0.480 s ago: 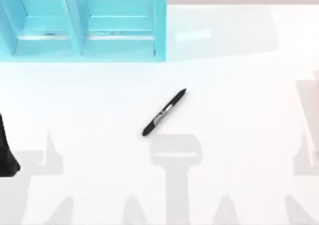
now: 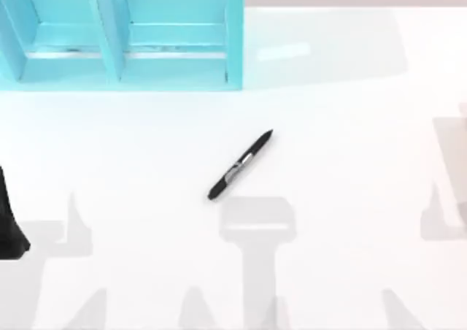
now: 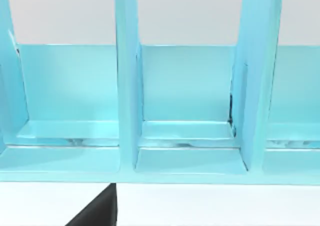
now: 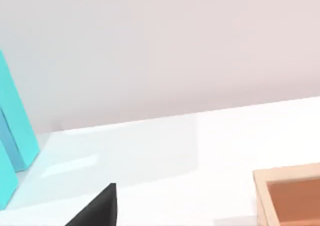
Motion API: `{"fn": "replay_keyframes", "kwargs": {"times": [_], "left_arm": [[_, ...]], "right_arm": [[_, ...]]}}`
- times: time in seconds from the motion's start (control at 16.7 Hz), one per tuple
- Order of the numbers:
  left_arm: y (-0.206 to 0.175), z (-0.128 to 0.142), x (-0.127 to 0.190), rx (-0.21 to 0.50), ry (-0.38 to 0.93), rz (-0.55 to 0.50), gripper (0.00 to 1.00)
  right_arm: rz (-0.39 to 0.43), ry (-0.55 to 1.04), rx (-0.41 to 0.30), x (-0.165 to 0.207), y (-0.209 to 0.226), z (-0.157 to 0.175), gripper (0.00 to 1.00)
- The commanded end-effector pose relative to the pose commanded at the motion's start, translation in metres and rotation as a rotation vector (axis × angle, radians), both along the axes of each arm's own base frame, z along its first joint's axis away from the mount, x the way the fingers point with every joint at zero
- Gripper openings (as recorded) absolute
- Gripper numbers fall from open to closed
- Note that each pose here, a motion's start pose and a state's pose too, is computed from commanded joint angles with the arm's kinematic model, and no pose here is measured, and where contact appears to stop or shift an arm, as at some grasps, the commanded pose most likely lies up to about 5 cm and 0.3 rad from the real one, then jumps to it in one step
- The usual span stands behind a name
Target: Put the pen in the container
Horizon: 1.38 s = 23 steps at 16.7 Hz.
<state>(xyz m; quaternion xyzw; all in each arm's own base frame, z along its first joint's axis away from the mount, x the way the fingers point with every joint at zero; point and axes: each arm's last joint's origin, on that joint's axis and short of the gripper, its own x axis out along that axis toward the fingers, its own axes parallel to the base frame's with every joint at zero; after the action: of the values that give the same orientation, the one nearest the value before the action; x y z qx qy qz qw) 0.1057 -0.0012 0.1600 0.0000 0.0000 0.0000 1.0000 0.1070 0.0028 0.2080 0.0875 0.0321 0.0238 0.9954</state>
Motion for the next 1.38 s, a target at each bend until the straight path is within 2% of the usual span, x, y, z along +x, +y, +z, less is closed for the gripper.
{"fn": "replay_keyframes", "kwargs": {"times": [0.3, 0.48, 0.66, 0.84, 1.02, 1.2, 1.38], "left_arm": [[0.0, 0.0, 0.0, 0.0, 0.0, 0.0, 1.0], [0.0, 0.0, 0.0, 0.0, 0.0, 0.0, 1.0], [0.0, 0.0, 0.0, 0.0, 0.0, 0.0, 1.0], [0.0, 0.0, 0.0, 0.0, 0.0, 0.0, 1.0], [0.0, 0.0, 0.0, 0.0, 0.0, 0.0, 1.0], [0.0, 0.0, 0.0, 0.0, 0.0, 0.0, 1.0], [0.0, 0.0, 0.0, 0.0, 0.0, 0.0, 1.0]], "right_arm": [[0.024, 0.239, 0.268, 0.03, 0.01, 0.076, 1.0], [-0.011, 0.483, 0.413, 0.075, 0.025, 0.111, 1.0], [-0.094, 0.769, 0.501, 0.138, 0.052, 0.121, 1.0], [-0.205, 1.042, 0.515, 0.202, 0.094, 0.104, 1.0], [-0.303, 1.245, 0.475, 0.254, 0.147, 0.072, 1.0], [-0.365, 1.365, 0.428, 0.286, 0.203, 0.035, 1.0], [-0.381, 1.42, 0.402, 0.299, 0.251, 0.005, 1.0]]}}
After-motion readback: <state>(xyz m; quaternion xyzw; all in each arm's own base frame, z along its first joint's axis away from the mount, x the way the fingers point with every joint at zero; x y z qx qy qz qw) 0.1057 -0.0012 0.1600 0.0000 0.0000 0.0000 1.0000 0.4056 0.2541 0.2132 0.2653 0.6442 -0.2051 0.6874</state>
